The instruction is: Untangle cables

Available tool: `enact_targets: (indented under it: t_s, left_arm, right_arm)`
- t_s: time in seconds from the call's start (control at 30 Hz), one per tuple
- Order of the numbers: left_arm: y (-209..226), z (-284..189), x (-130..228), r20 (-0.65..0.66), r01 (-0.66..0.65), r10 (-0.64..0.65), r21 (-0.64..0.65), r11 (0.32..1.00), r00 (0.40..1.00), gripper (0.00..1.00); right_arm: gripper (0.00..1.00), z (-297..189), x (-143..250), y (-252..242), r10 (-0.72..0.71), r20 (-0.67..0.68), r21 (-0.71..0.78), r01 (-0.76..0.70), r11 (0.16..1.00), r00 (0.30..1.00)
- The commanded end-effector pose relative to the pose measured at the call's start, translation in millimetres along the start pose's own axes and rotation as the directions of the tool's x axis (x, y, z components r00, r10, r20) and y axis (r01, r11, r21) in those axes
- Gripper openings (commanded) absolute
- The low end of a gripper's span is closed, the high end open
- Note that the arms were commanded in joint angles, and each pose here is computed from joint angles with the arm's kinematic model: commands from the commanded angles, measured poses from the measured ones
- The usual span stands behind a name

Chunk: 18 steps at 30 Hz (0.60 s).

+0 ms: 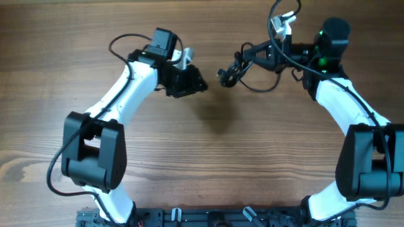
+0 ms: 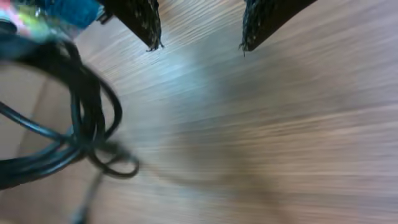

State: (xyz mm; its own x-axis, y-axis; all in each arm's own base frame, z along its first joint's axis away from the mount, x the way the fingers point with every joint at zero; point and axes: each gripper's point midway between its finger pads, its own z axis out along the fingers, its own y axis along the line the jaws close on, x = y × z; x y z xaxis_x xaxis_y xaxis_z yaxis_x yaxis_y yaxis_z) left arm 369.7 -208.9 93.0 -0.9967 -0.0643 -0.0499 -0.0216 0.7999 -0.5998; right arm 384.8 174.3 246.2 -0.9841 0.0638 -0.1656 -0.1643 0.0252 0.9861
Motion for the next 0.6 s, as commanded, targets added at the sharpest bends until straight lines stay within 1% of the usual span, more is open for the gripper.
enact_targets:
  t_s: [0.0,0.07,0.1,0.13,0.2,0.23,0.27,0.3,0.37,0.4,0.47,0.57]
  left_arm:
    - [47,-14,-9,0.026,0.095,-0.093,-0.099,0.991,0.995,0.45]
    - [62,-24,-13,0.040,0.144,-0.141,-0.105,0.984,0.989,0.44]
    - [68,-28,-15,0.047,0.163,-0.159,-0.106,0.981,0.986,0.44]
    - [71,-30,-15,0.047,0.173,-0.169,-0.107,0.979,0.984,0.44]
    - [72,-31,-15,0.046,0.178,-0.174,-0.108,0.978,0.984,0.45]
    - [72,-31,-15,0.048,0.175,-0.171,-0.107,0.979,0.984,0.45]
    - [71,-31,-16,0.051,0.173,-0.169,-0.106,0.979,0.984,0.46]
    - [71,-31,-17,0.054,0.172,-0.167,-0.105,0.980,0.985,0.46]
    - [71,-31,-18,0.057,0.169,-0.164,-0.103,0.980,0.985,0.46]
    - [71,-31,-18,0.057,0.169,-0.164,-0.103,0.980,0.985,0.46]
    - [71,-31,-18,0.057,0.169,-0.164,-0.103,0.980,0.985,0.46]
    - [71,-31,-18,0.058,0.169,-0.163,-0.103,0.980,0.985,0.46]
  right_arm:
    - [0.04,-1,11,-37,-0.025,0.054,0.064,0.021,0.998,0.998]
    - [0.04,-4,21,-71,0.031,0.091,0.155,-0.045,0.987,0.995]
    - [0.04,-10,34,-101,0.070,0.113,0.268,-0.098,0.958,0.991]
    - [0.04,-16,44,-121,0.110,0.130,0.360,-0.150,0.921,0.985]
    - [0.04,-38,76,-163,0.189,0.142,0.573,-0.237,0.784,0.972]
    - [0.04,-44,87,-171,0.216,0.133,0.624,-0.251,0.740,0.967]
    - [0.04,-48,97,-175,0.238,0.120,0.653,-0.257,0.713,0.964]
    - [0.04,-48,101,-174,0.253,0.113,0.650,-0.264,0.712,0.961]
    - [0.04,-41,102,-162,0.235,0.074,0.602,-0.231,0.764,0.969]
    - [0.04,-42,100,-162,0.226,0.075,0.610,-0.224,0.760,0.971]
    - [0.04,-57,96,-171,0.204,0.107,0.678,-0.221,0.701,0.973]
    - [0.05,-96,83,-184,0.173,0.217,0.760,-0.278,0.587,0.961]
